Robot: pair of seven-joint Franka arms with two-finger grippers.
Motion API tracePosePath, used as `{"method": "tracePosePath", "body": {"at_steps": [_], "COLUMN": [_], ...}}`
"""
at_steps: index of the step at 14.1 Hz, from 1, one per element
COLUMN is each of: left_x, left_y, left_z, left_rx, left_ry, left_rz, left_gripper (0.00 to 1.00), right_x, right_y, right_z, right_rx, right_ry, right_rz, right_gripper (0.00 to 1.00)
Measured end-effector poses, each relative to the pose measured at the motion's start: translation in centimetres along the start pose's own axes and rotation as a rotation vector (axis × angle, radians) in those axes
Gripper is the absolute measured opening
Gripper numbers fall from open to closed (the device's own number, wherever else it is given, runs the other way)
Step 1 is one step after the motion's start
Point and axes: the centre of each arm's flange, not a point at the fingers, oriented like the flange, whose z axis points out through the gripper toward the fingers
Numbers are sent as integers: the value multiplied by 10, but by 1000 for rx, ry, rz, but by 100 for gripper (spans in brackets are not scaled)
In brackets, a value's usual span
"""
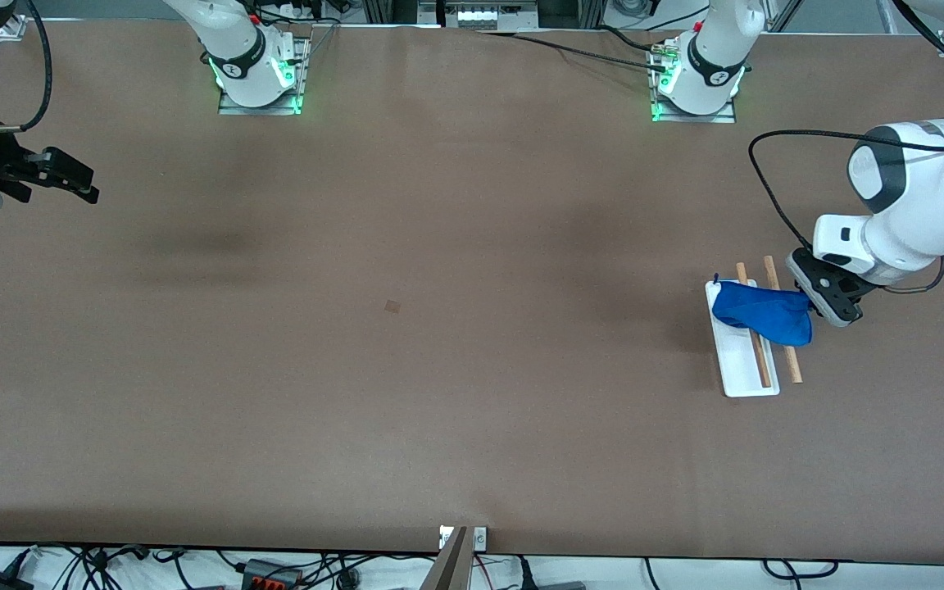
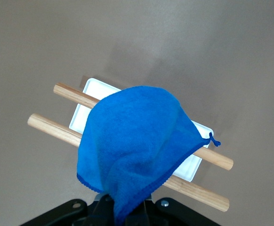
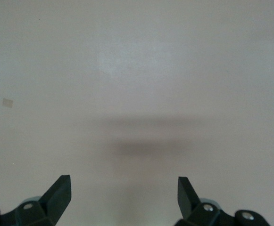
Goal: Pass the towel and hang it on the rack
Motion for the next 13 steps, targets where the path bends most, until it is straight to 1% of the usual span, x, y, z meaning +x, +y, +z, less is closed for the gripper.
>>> {"method": "tracePosePath", "body": {"at_steps": [9,10,11,12,13], "left_x": [-14,-14,-15,-15,-15], "left_y": [-4,-5,-5,-4,-4], "left_z": [1,1,2,2,2], "left_rx": [2,2,1,1,1], "left_ry": [-2,-3,-3,-3,-3], "left_rz": [9,8,7,8,7], "left_gripper": [3,7,7,12,19], "right_x": [0,0,0,0,0], "right_y": [0,0,0,0,0], "right_z": [0,0,0,0,0], "right_rx": [0,0,0,0,0], "right_ry": [0,0,0,0,0], "right_rz": [0,0,0,0,0], "right_gripper": [100,100,100,100,100]}}
